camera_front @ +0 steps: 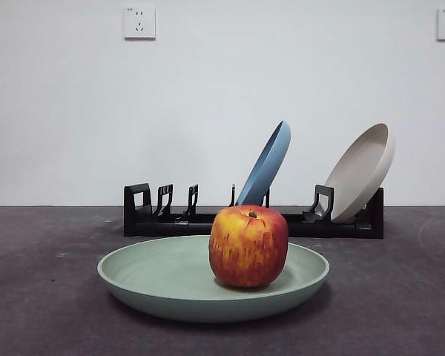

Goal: Take the green plate from the plate rack,put the plate on the table,take the apple from the table,put the apple in the plate

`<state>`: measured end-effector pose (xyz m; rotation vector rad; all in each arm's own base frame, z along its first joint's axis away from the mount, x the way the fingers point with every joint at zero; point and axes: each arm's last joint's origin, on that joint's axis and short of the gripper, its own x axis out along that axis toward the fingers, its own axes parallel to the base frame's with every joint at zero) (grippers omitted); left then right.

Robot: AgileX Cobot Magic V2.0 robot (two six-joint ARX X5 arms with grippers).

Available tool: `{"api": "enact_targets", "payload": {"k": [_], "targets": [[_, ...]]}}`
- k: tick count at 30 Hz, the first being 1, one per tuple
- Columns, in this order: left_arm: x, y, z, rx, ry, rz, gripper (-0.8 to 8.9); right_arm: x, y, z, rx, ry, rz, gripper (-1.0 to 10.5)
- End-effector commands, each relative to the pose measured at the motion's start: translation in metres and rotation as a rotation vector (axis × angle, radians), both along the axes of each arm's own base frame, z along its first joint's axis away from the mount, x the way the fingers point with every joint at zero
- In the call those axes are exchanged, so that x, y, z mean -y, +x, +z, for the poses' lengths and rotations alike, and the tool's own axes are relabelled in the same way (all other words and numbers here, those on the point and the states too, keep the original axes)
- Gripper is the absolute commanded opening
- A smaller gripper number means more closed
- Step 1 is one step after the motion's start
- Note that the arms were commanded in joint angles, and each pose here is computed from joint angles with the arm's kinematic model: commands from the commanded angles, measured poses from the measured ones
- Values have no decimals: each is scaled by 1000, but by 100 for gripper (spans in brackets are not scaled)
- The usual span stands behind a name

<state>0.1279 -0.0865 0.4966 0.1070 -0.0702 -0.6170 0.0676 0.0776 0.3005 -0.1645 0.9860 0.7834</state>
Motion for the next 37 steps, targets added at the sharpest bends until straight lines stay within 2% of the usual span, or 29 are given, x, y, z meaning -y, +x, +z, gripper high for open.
{"api": "enact_targets", "payload": {"k": [1,4,9,11,14,20,26,37], "targets": [[-24,-5,-4,67,-21,104,-4,0,0,0,2,5,-3,1],[-44,-15,-17,134,-50,220,-3,0,0,0,2,5,-3,1],[-66,-30,-61,222,-74,387,-3,0,0,0,2,5,-3,1],[-73,-32,-85,240,-81,479,-3,0,0,0,2,5,-3,1],[-79,-34,-121,230,-74,547,-3,0,0,0,2,5,-3,1],[-86,-40,-192,151,-47,615,-3,0,0,0,2,5,-3,1],[-89,-39,-250,60,-95,646,-3,0,0,0,2,5,-3,1],[-89,-33,-318,-56,-121,651,-3,0,0,0,2,5,-3,1]]}}
